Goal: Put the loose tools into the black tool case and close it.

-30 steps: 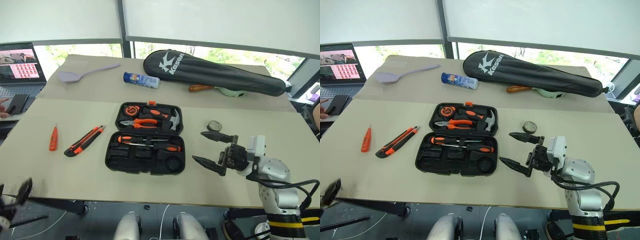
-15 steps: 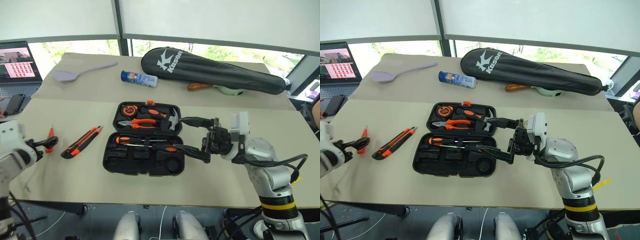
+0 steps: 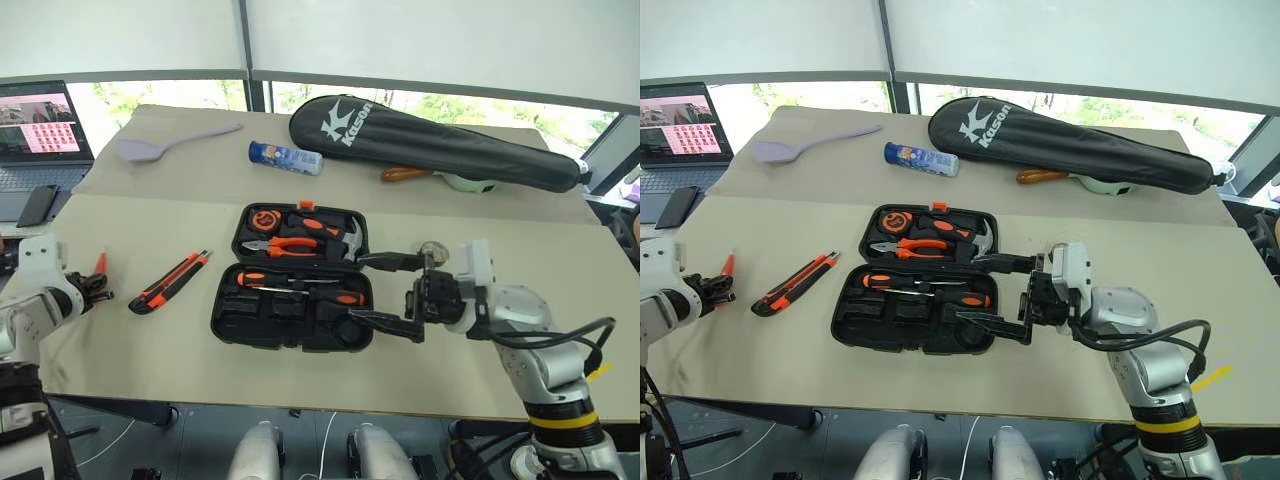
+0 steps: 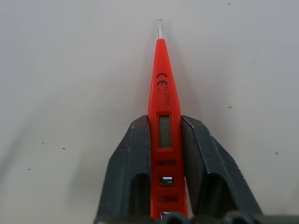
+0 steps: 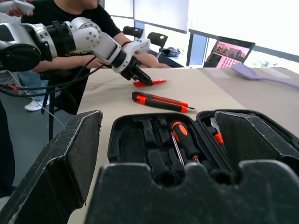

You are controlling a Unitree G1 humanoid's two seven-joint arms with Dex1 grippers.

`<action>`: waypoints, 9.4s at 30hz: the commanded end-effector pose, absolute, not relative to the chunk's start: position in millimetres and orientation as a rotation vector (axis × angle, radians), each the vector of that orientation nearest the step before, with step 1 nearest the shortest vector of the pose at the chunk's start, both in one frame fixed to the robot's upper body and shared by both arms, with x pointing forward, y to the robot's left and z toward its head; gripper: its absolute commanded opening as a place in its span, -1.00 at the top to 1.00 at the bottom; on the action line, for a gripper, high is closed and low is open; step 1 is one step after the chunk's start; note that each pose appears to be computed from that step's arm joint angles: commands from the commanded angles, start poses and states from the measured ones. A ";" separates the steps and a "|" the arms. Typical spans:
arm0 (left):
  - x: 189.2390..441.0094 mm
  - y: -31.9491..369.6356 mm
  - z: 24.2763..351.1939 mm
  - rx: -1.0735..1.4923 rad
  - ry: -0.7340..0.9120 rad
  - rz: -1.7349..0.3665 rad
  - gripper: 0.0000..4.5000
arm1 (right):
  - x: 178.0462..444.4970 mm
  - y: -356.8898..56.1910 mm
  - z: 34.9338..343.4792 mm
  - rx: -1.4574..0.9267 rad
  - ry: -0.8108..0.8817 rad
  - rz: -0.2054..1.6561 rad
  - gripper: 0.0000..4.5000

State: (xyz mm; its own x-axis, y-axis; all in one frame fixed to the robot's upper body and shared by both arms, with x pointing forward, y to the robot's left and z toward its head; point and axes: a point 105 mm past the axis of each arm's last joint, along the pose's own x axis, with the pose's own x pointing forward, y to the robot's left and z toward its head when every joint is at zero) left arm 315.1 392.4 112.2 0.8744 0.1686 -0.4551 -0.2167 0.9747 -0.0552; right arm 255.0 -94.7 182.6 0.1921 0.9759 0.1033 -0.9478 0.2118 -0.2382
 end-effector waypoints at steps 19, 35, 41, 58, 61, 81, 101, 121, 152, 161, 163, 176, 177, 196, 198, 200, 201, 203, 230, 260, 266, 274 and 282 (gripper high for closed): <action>298.3 171.4 128.2 0.853 0.269 -1.334 0.80 | 234.1 -141.2 167.9 -0.251 -0.078 1.255 -1.00; 311.5 167.4 108.7 0.988 0.409 -1.390 0.80 | 220.1 -131.6 164.0 -0.224 -0.015 1.287 -1.00; 312.0 161.6 109.1 0.920 0.436 -1.364 0.26 | 220.3 -129.1 164.6 -0.218 -0.017 1.292 -1.00; 320.1 163.3 147.5 0.445 0.084 -1.302 0.21 | 222.6 -125.7 161.9 -0.198 -0.011 1.300 -1.00; 322.3 159.6 138.1 0.441 0.095 -1.300 0.70 | 223.8 -124.8 162.7 -0.196 -0.016 1.298 -1.00; 302.9 194.0 122.2 0.344 0.104 -1.031 0.75 | 232.0 -124.0 174.2 -0.154 -0.107 1.267 -1.00; 185.5 380.3 114.5 0.041 0.107 -0.073 -0.99 | 233.5 -131.5 166.6 -0.158 -0.331 1.157 -1.00; 321.6 312.1 105.2 0.288 0.465 -0.512 -0.48 | 240.9 -108.9 182.3 -0.164 -0.379 1.185 -1.00; 280.2 138.5 117.5 0.874 0.382 -1.428 0.25 | 231.3 -139.0 166.5 -0.240 -0.234 1.151 -1.00; 282.0 135.6 112.4 0.846 0.404 -1.473 0.03 | 234.1 -141.6 165.0 -0.245 -0.228 1.142 -1.00; 286.4 134.8 118.0 0.796 0.370 -1.440 -0.27 | 235.4 -143.0 165.0 -0.248 -0.228 1.137 -1.00; 291.3 134.4 162.2 0.505 0.127 -1.422 -0.27 | 241.8 -148.8 164.5 -0.230 -0.231 1.087 -1.00; 288.7 134.0 157.2 0.497 0.132 -1.432 -0.12 | 241.9 -148.8 164.0 -0.229 -0.230 1.085 -1.00; 279.2 116.3 85.9 0.595 0.288 -1.432 0.97 | 242.7 -148.7 157.8 -0.201 -0.222 1.058 -1.00; 282.8 116.8 81.5 0.598 0.309 -1.410 0.97 | 243.0 -147.8 157.3 -0.198 -0.222 1.058 -1.00; 282.5 116.7 78.1 0.585 0.333 -1.406 0.97 | 242.9 -147.0 157.0 -0.196 -0.223 1.058 -1.00; 280.9 117.1 76.2 0.583 0.346 -1.411 0.97 | 243.2 -146.7 157.0 -0.195 -0.223 1.058 -1.00; 279.3 123.5 67.6 0.606 0.393 -1.395 0.97 | 243.9 -146.6 157.0 -0.194 -0.224 1.057 -1.00; 274.8 183.6 155.0 0.201 -0.045 -1.076 -0.20 | 233.4 -240.4 144.9 -0.227 -0.145 0.685 -1.00; 262.0 179.1 158.5 0.159 -0.063 -1.089 -0.96 | 393.1 -218.6 126.9 -0.604 0.486 0.793 -1.00; 260.4 177.3 154.5 0.161 -0.058 -1.096 -1.00 | 402.9 -214.2 120.5 -0.610 0.487 0.787 -0.22; 264.1 178.1 154.9 0.171 -0.063 -1.106 -1.00 | 400.2 -215.9 123.1 -0.569 0.475 0.814 0.99; 250.1 183.3 152.2 0.213 -0.040 -1.166 -1.00 | 331.6 -152.7 186.8 -0.450 0.268 1.246 0.99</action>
